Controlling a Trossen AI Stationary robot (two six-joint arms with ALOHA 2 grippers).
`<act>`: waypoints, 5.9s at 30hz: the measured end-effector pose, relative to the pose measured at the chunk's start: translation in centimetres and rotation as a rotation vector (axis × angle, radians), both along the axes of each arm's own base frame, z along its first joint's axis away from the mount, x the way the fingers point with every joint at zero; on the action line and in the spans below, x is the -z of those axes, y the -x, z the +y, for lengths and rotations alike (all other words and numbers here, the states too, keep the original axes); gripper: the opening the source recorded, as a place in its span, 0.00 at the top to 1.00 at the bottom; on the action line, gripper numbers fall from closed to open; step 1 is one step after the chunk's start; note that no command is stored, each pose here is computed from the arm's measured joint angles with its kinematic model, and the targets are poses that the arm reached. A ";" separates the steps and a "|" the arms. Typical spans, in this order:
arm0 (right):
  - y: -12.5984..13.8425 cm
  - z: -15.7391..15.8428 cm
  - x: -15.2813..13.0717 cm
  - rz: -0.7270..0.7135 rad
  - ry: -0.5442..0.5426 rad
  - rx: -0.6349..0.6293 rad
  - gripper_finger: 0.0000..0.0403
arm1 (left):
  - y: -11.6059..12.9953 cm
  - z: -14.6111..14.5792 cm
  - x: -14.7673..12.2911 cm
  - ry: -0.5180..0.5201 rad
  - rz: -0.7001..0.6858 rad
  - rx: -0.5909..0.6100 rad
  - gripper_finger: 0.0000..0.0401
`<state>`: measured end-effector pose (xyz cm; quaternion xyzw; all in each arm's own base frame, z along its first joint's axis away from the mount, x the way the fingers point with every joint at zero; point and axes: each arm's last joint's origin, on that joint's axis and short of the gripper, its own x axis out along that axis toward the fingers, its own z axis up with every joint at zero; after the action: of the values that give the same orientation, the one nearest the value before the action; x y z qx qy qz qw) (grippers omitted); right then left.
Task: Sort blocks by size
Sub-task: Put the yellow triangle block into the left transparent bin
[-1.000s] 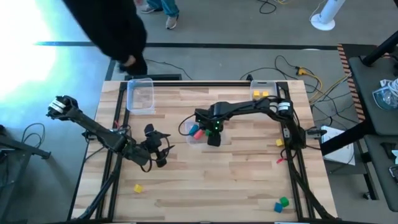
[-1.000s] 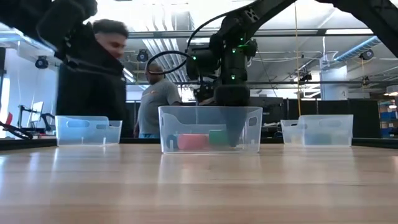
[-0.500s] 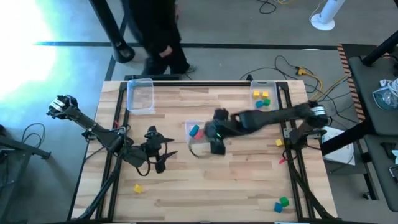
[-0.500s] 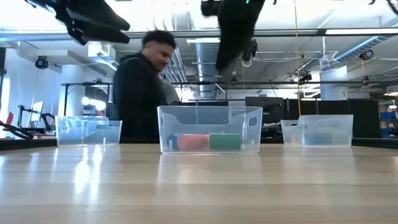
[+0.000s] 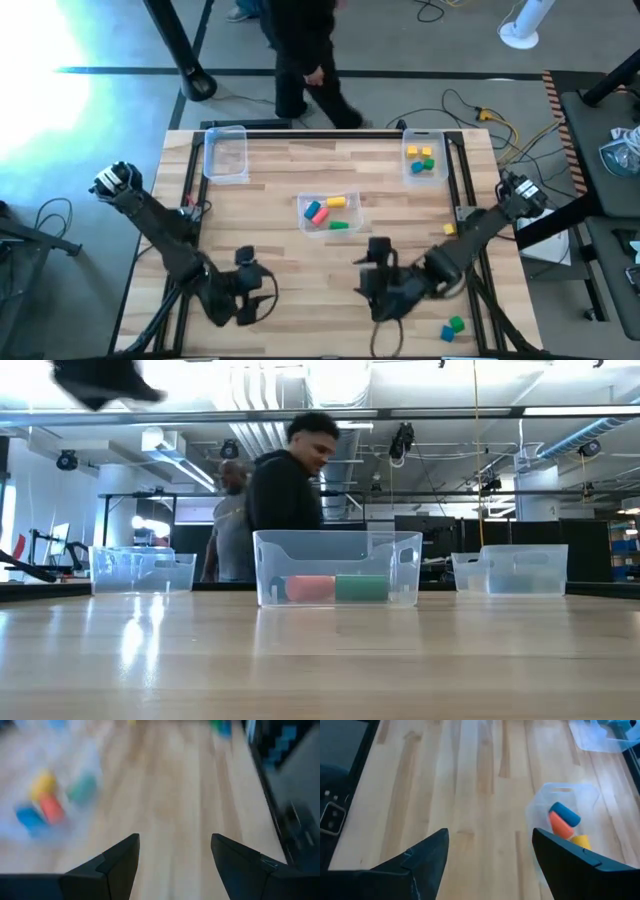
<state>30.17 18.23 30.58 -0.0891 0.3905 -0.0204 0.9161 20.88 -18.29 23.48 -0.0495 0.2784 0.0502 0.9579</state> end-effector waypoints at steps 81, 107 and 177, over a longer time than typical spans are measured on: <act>2.5 6.7 7.9 -0.001 0.134 -0.005 0.24 | 1.0 -6.1 10.1 -0.347 1.255 0.645 0.71; 3.1 6.4 7.8 -0.041 0.104 -0.022 0.29 | -1.5 17.5 -0.5 -0.266 0.704 -0.521 0.71; 6.1 -2.1 0.0 0.111 0.114 0.301 0.26 | 5.0 44.6 7.0 0.424 1.027 -1.140 0.31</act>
<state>24.07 16.17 30.61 -0.0823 0.4476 -0.1743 0.8732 15.87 26.33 16.50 -0.3361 0.6206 0.4952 0.5067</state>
